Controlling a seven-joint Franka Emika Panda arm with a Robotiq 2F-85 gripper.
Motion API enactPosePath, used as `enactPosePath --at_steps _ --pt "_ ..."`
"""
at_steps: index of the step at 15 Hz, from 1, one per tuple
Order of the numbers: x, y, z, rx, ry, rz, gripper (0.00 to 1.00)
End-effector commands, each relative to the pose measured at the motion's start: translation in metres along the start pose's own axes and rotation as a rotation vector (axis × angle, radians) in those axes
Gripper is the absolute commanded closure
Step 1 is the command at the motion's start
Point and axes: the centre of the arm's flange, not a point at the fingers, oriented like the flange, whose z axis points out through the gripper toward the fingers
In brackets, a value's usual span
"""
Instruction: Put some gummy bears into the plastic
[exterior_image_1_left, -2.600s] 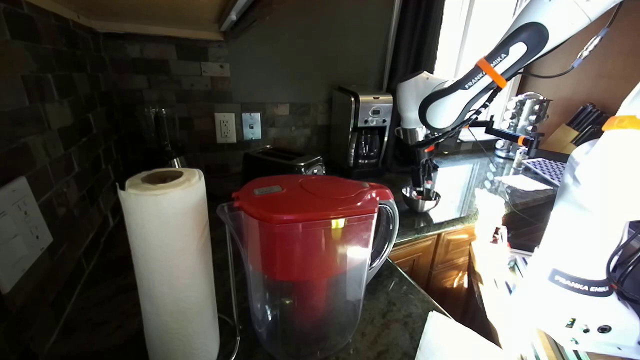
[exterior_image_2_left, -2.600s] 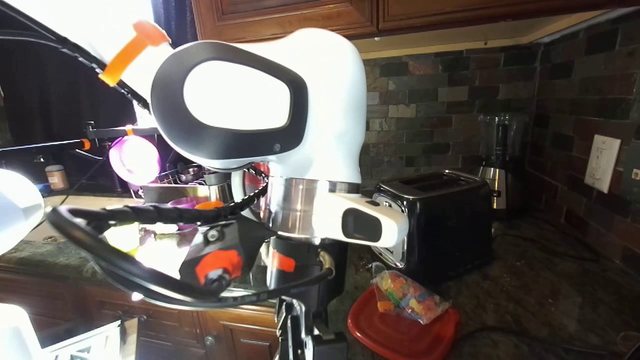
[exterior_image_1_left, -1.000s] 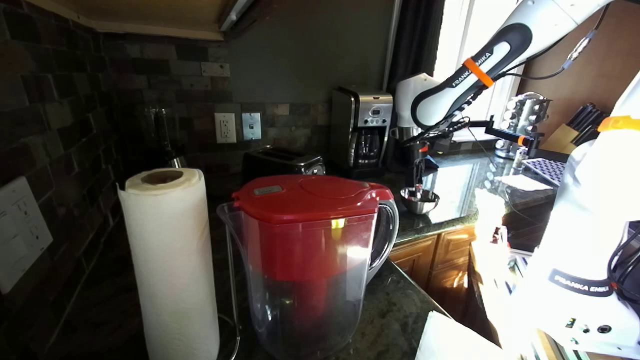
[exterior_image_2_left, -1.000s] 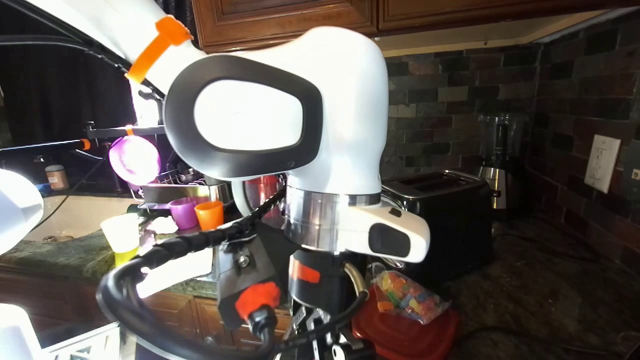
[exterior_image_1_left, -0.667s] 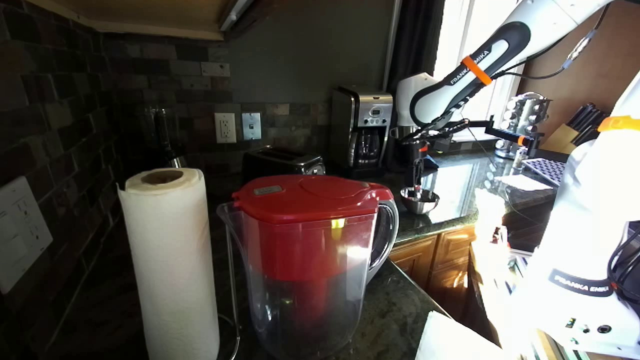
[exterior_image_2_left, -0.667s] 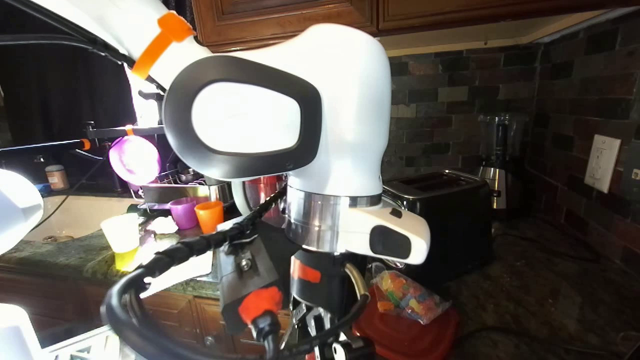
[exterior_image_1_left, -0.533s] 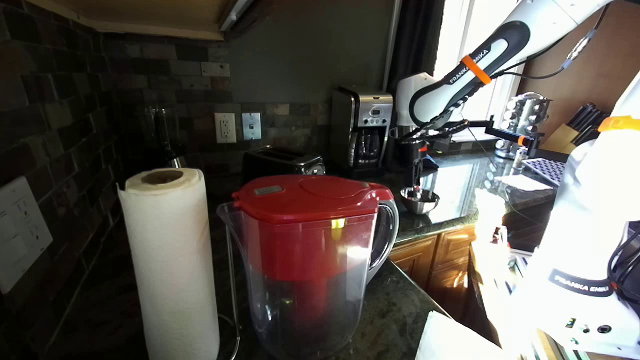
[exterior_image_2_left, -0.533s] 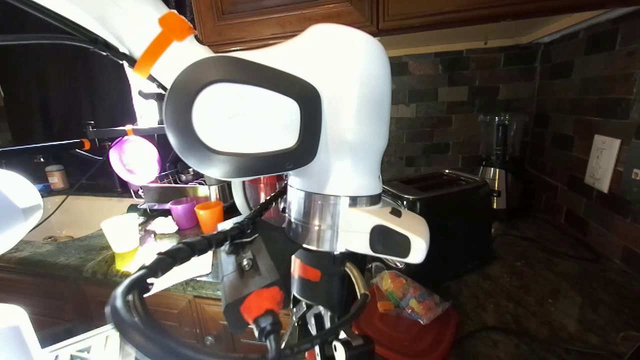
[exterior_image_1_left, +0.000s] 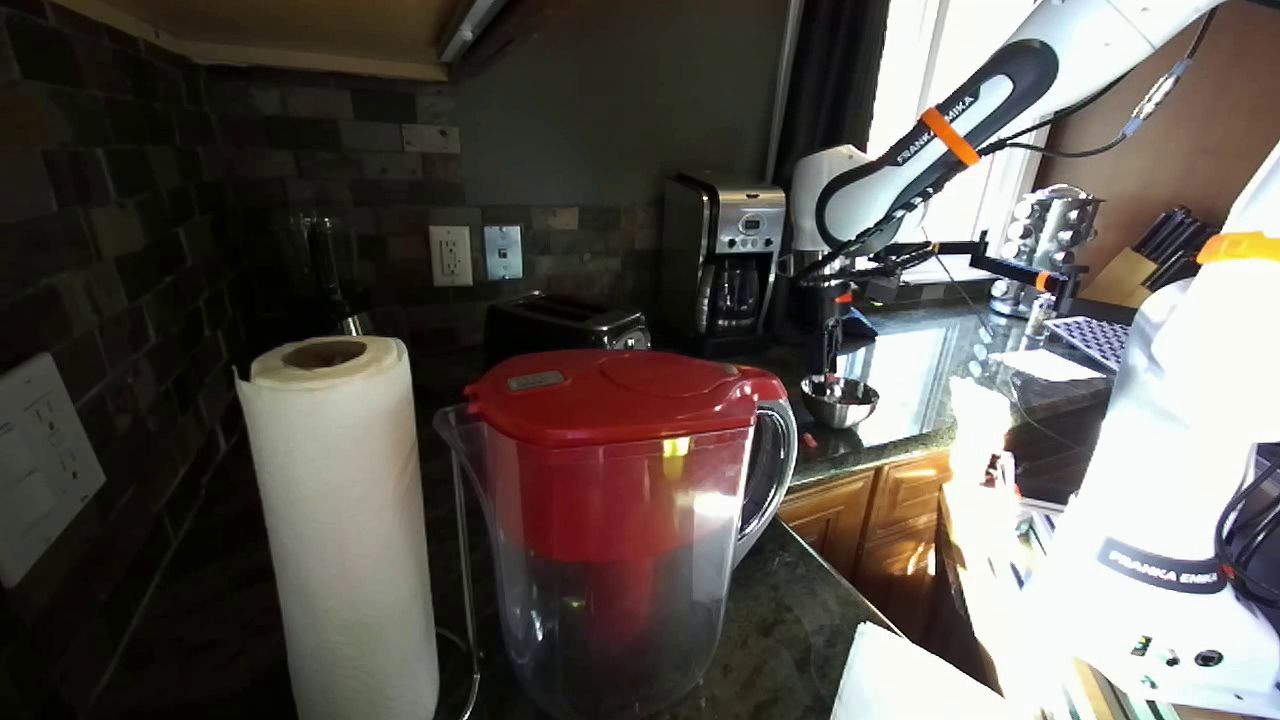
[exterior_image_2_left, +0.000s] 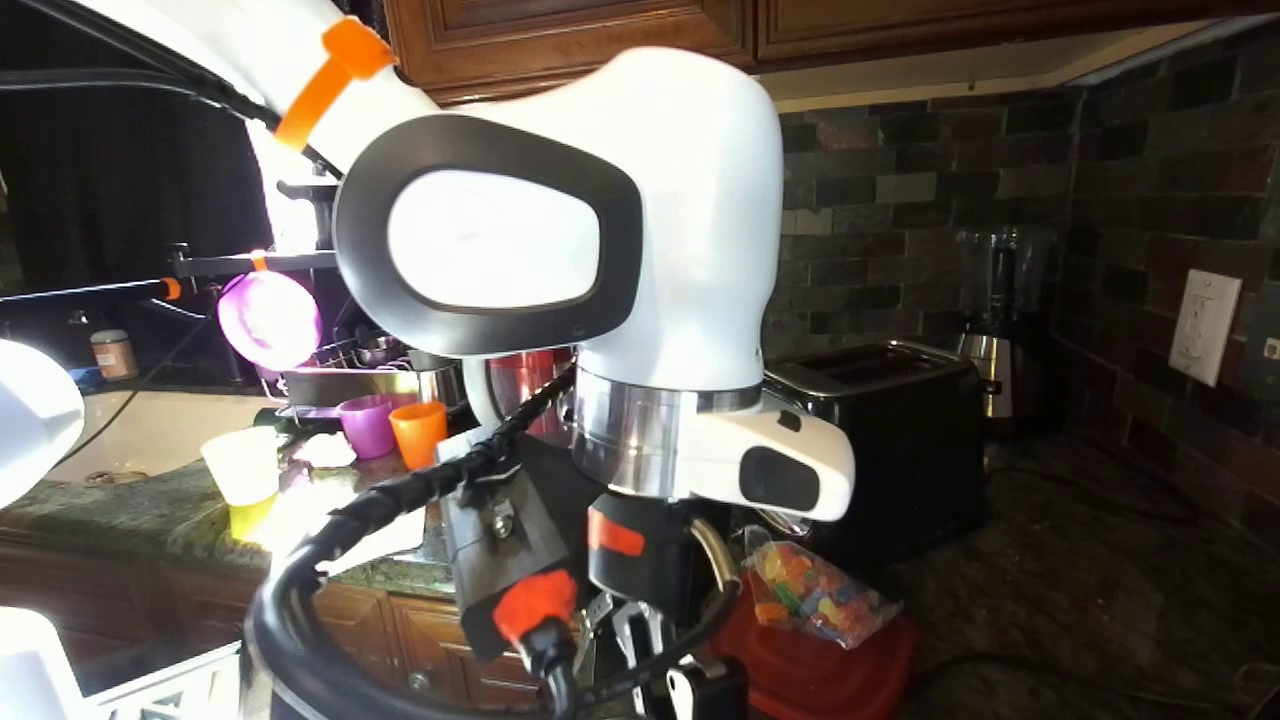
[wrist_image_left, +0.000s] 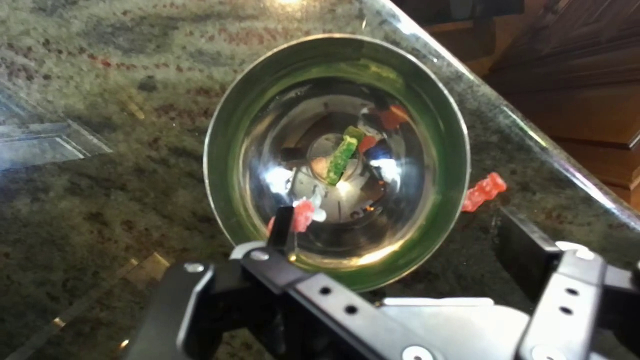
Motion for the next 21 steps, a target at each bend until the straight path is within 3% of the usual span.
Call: enactPosePath --at_steps 1,6,10,12,21 --pt "-0.011 0.011 -0.011 0.009 -0.002 0.025 0.0" --pt "-0.018 0.009 -0.019 0.03 0.016 0.009 0.0" --pt "-0.023 0.007 -0.022 0.049 -0.017 -0.013 0.05" --pt "-0.023 0.012 -0.017 0.055 -0.036 -0.021 0.0" --pt "-0.027 0.038 0.011 0.108 -0.06 -0.135 0.0"
